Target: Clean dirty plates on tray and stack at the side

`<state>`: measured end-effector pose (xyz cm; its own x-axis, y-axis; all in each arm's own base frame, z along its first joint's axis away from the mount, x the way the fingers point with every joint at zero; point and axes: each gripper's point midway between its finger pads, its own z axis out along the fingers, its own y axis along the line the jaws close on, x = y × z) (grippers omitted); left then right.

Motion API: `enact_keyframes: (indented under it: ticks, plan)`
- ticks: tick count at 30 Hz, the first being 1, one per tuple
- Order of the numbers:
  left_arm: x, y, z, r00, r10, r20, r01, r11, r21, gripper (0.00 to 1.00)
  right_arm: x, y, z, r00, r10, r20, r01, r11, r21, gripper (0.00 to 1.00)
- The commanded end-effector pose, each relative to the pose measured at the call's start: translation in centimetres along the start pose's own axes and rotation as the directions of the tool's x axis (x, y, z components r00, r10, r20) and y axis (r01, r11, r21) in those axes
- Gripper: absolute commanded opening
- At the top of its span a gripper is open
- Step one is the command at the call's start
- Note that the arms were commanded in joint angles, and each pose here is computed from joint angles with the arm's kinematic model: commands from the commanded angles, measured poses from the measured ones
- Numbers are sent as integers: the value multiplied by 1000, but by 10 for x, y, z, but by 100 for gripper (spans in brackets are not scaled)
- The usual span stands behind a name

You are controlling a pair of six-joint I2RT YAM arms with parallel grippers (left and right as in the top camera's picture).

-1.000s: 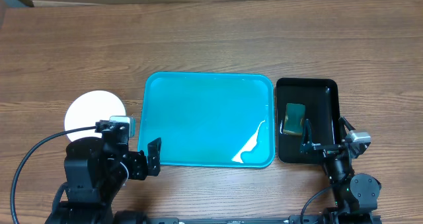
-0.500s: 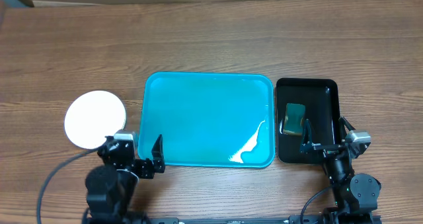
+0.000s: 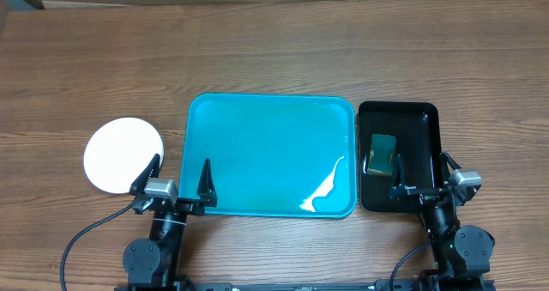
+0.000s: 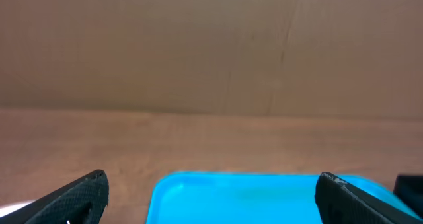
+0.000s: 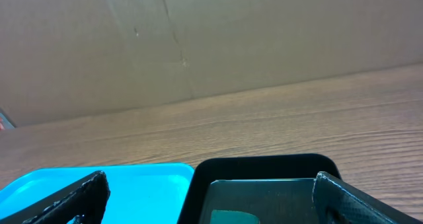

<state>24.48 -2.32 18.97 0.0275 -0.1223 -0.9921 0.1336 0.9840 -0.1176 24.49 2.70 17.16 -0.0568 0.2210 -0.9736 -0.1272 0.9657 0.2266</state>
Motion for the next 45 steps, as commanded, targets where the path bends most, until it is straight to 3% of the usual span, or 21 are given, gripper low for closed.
enact_keyframes:
  ticks: [1,2,45]
  plan:
    - [23,-1,-1,997,21,-76,-21,1000,10,100,0,-2,0,1000,-8,9,8,1000,7,100]
    - [34,0,-2,992,14,-121,-13,1000,7,100,0,-2,0,1000,-8,9,8,1000,7,100]
    - [31,1,-1,994,5,-109,-5,1000,1,100,0,-2,0,1000,-8,9,8,1000,7,100]
